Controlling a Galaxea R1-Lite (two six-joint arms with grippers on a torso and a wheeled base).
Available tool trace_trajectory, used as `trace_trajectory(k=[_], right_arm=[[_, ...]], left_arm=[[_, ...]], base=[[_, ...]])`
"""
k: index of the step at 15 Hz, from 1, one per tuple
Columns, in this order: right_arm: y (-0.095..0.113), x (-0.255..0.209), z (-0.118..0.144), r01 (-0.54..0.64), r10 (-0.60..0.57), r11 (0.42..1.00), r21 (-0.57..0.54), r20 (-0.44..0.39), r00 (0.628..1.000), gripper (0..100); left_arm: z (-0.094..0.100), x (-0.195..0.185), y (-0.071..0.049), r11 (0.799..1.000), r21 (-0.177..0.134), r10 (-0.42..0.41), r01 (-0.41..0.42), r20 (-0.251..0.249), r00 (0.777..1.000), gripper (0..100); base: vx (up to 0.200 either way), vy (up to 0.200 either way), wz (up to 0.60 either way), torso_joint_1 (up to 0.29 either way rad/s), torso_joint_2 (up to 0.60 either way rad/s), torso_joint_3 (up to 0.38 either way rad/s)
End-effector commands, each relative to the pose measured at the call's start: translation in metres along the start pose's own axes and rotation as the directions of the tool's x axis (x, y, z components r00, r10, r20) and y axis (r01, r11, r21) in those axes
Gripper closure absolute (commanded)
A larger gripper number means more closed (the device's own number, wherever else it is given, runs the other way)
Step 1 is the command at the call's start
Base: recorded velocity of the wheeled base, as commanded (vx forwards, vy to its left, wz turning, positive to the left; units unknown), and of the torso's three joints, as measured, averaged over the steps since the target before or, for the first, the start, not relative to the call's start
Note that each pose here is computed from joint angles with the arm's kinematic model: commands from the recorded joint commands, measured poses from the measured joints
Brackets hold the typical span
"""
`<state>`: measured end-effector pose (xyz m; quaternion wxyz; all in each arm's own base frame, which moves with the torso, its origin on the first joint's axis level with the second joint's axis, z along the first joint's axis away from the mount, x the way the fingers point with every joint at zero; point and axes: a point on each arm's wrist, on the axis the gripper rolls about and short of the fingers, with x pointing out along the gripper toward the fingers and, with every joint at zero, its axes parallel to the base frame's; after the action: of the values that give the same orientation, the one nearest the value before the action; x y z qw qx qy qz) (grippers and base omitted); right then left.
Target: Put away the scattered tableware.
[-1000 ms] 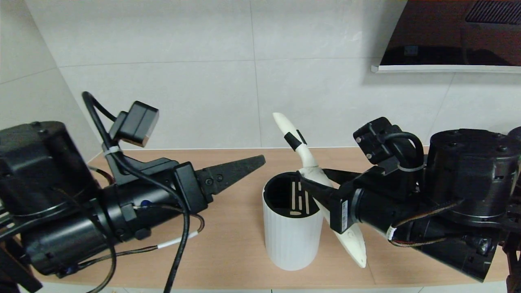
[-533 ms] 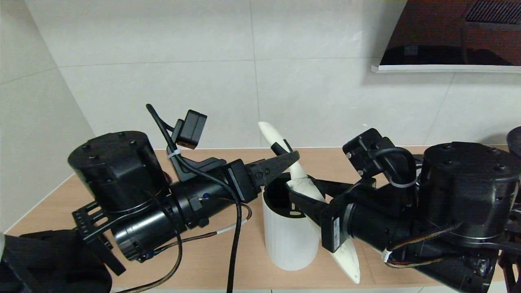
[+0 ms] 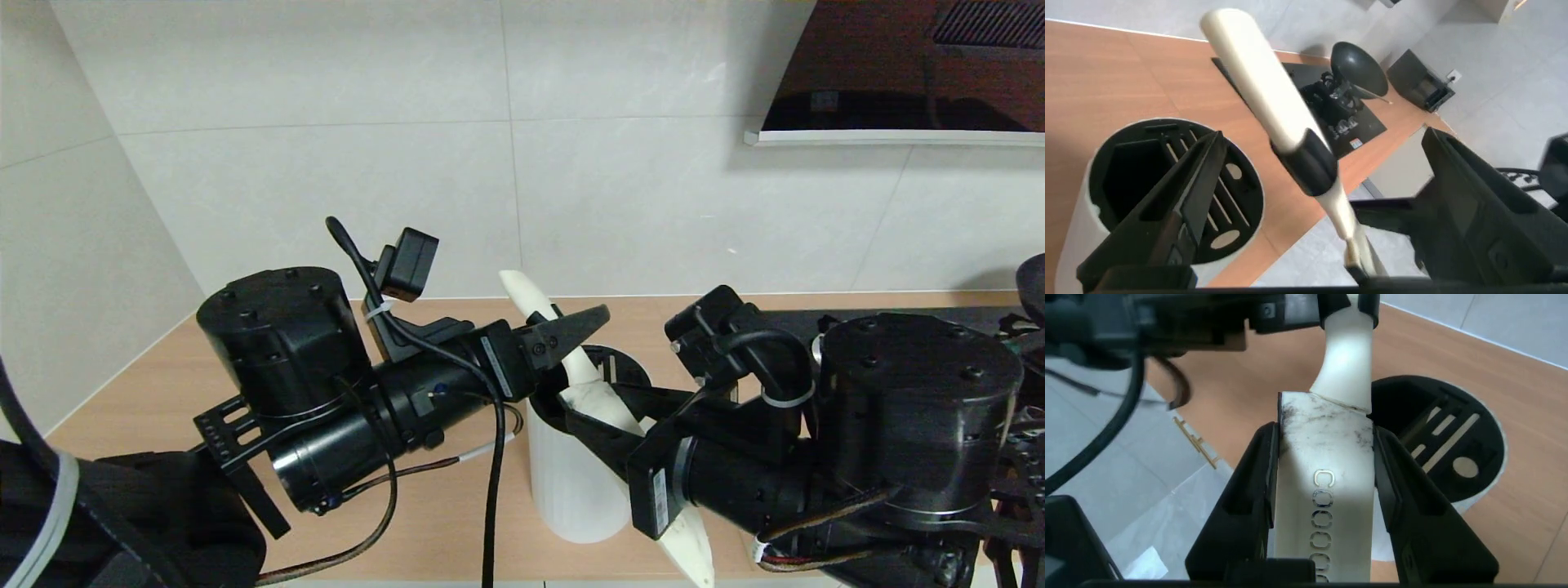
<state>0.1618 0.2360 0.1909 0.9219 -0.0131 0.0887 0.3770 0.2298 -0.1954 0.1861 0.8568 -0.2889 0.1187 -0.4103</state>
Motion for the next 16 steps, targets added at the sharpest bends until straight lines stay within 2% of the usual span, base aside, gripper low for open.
trace_trajectory(k=[1, 6, 8, 9, 10, 11, 13, 15, 16], right_arm=[[0.001, 0.001, -0.002, -0.003, 0.003, 1.0, -0.002, -0.006, 1.0, 100], [0.001, 0.001, -0.001, 0.001, -0.001, 1.0, -0.001, -0.003, 1.0, 100], [0.001, 0.001, -0.001, 0.003, -0.003, 1.0, -0.001, -0.003, 1.0, 100], [0.001, 0.001, -0.001, 0.003, -0.003, 1.0, -0.001, -0.001, 1.0, 100], [0.001, 0.0, 0.001, 0.004, -0.004, 1.0, 0.003, 0.008, 1.0, 0], [0.001, 0.001, 0.002, 0.002, -0.002, 1.0, 0.007, 0.029, 1.0, 0], [0.001, -0.001, 0.004, 0.0, -0.001, 1.0, 0.012, 0.066, 0.998, 0], [-0.006, -0.01, 0.017, 0.039, -0.042, 0.999, 0.029, 0.144, 0.989, 0], [-0.016, -0.02, 0.027, 0.071, -0.077, 0.997, 0.04, 0.185, 0.98, 0]], left_arm=[[-0.002, 0.001, -0.003, 1.0, 0.0, -0.006, 0.006, -0.002, 1.0, 100], [-0.004, 0.002, -0.004, 1.0, 0.0, -0.01, 0.01, -0.012, 1.0, 100], [-0.003, 0.001, -0.005, 1.0, 0.001, -0.014, 0.014, -0.007, 1.0, 100], [0.0, 0.0, -0.007, 1.0, 0.009, -0.029, 0.029, 0.014, 0.999, 100], [0.003, -0.001, -0.01, 0.999, 0.025, -0.047, 0.046, 0.04, 0.998, 100], [0.007, -0.003, -0.013, 0.997, 0.053, -0.067, 0.064, 0.066, 0.996, 100], [0.016, -0.011, -0.021, 0.992, 0.092, -0.093, 0.084, 0.102, 0.99, 100], [0.036, -0.026, -0.038, 0.984, 0.13, -0.145, 0.124, 0.167, 0.975, 100], [0.048, -0.029, -0.046, 0.976, 0.176, -0.166, 0.131, 0.202, 0.965, 100]], base=[[0.0, 0.0, 0.0, 0.0, 0.0, 0.0], [0.0, 0.0, 0.0, 0.0, 0.0, 0.0], [0.0, 0.0, 0.0, 0.0, 0.0, 0.0], [0.0, 0.0, 0.0, 0.0, 0.0, 0.0], [0.0, 0.0, 0.0, 0.0, 0.0, 0.0], [0.0, 0.0, 0.0, 0.0, 0.0, 0.0], [0.0, 0.0, 0.0, 0.0, 0.0, 0.0], [0.0, 0.0, 0.0, 0.0, 0.0, 0.0], [0.0, 0.0, 0.0, 0.0, 0.0, 0.0]])
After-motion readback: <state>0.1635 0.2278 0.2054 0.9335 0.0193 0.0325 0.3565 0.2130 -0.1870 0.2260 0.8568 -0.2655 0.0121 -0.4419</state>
